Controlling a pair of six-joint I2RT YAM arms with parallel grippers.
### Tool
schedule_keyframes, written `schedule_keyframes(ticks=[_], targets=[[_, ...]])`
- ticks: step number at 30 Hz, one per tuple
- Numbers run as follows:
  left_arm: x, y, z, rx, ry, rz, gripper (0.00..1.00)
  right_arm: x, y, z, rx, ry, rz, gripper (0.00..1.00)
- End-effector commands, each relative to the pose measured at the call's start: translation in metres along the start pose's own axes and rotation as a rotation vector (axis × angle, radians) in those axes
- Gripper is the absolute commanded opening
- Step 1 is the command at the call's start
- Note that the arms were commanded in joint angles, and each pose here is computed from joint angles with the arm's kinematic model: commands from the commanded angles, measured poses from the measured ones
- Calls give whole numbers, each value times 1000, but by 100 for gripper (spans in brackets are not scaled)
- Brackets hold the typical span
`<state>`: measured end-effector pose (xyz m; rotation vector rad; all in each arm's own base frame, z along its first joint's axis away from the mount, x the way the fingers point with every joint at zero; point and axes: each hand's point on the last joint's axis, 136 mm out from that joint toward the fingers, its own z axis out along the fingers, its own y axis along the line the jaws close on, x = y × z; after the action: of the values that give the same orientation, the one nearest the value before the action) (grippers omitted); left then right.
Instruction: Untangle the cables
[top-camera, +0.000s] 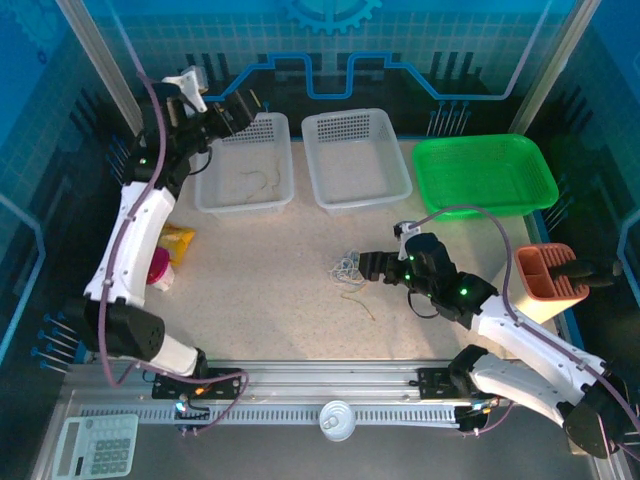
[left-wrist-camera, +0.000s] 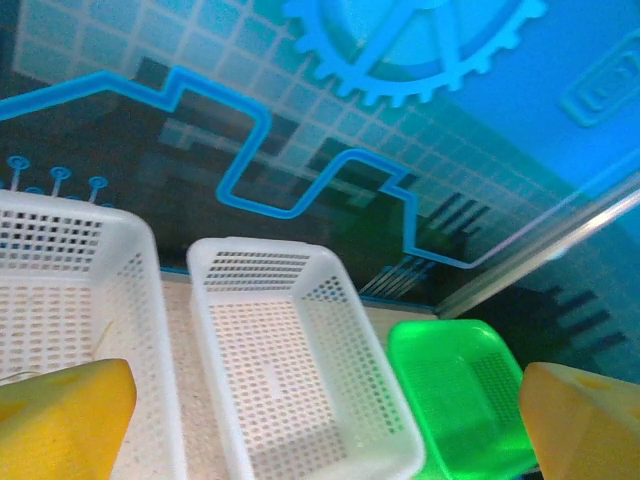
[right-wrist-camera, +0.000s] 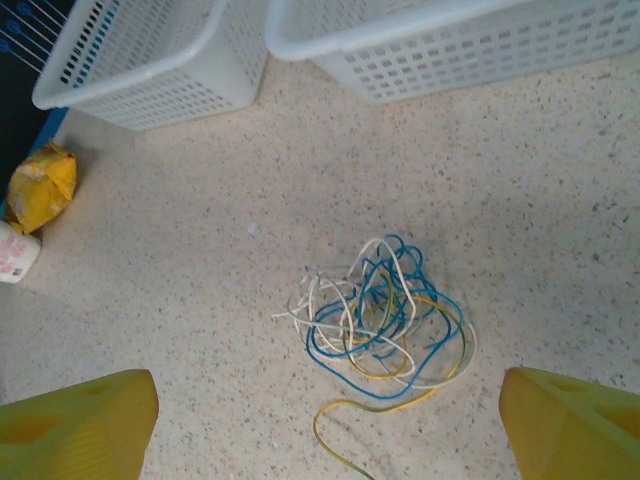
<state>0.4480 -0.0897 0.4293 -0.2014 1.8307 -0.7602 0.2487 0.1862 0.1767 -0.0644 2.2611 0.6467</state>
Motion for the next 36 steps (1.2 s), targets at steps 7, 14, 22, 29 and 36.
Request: schedule_keyframes(ticks=[7,14,22,29,36], targets=[[77,-28,-43,62,199,-53,99,-1,10,-4,-20,21,42,87],[142,-32,-63,74,302,-87,99,13,-6,1,41,54,62,82],[206,-25,-74,79,387,-148,99,27,-12,12,58,98,62,72],[250,-25,-72,91,455,-170,99,35,-18,9,74,115,56,68],[274,-29,-64,100,502,-157,99,43,-20,13,80,172,-7,68]])
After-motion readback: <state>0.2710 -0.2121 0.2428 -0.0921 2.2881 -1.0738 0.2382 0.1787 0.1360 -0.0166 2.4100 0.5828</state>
